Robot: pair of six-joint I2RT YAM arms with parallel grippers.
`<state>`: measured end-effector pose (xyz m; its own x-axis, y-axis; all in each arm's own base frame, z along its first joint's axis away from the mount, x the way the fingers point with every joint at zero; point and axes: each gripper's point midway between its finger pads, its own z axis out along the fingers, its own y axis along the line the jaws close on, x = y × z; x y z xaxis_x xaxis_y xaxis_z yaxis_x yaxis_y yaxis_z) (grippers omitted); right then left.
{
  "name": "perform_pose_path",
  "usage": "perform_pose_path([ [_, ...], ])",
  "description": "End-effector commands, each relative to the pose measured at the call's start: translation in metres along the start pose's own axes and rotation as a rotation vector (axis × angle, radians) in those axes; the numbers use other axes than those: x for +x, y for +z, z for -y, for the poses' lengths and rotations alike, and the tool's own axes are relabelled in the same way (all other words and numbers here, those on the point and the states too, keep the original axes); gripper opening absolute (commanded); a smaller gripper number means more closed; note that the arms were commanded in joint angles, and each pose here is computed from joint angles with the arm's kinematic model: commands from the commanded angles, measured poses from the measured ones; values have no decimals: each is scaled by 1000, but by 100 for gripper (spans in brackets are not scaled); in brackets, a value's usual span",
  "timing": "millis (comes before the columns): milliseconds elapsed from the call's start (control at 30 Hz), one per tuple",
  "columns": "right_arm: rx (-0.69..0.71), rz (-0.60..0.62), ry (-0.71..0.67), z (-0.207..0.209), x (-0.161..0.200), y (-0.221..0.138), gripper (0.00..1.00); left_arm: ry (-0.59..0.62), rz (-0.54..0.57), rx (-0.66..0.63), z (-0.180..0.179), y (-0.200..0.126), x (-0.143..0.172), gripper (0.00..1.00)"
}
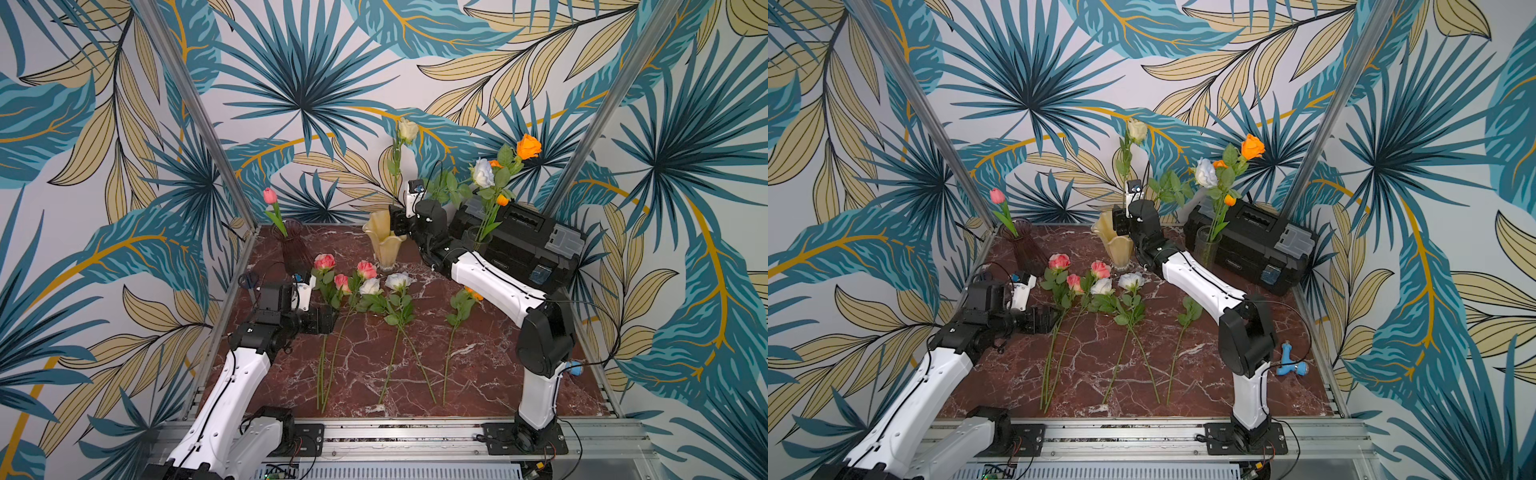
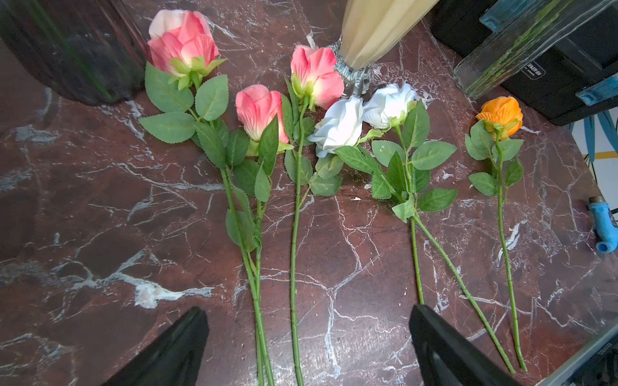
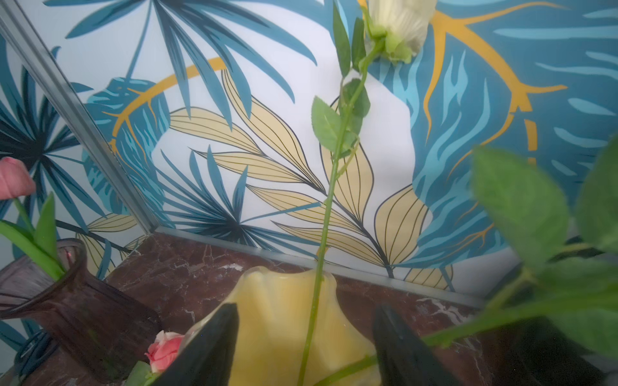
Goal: Arrange the flowers in different vases according to their variety
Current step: Insert the flower into the vase, then pick up the flower at the center of the board.
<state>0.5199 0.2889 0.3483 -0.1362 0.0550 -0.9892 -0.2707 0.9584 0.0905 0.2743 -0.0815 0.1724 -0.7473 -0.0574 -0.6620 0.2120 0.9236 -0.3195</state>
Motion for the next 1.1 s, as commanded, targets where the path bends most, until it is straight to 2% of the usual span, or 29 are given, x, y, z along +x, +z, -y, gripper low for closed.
perform_pose_path([
  [0,-25,29,6,-8,-12,-18,69,29,28,-30,-1,-7,-11,99],
  [200,-66,-5,-9,-20,-15,-51,70,33,13,-78,-7,-8,-8,98],
  [400,-95,-99,6,-17,4,-93,70,40,8,-87,-6,-7,-6,98],
  [700,-55,-280,59,22,64,-170,70,53,14,-72,-1,-7,-8,98],
  [900,41,-449,76,57,129,-218,70,55,15,-71,-1,-7,-8,98],
  [1067,69,-594,142,65,174,-240,69,66,8,-67,1,-7,-6,99],
])
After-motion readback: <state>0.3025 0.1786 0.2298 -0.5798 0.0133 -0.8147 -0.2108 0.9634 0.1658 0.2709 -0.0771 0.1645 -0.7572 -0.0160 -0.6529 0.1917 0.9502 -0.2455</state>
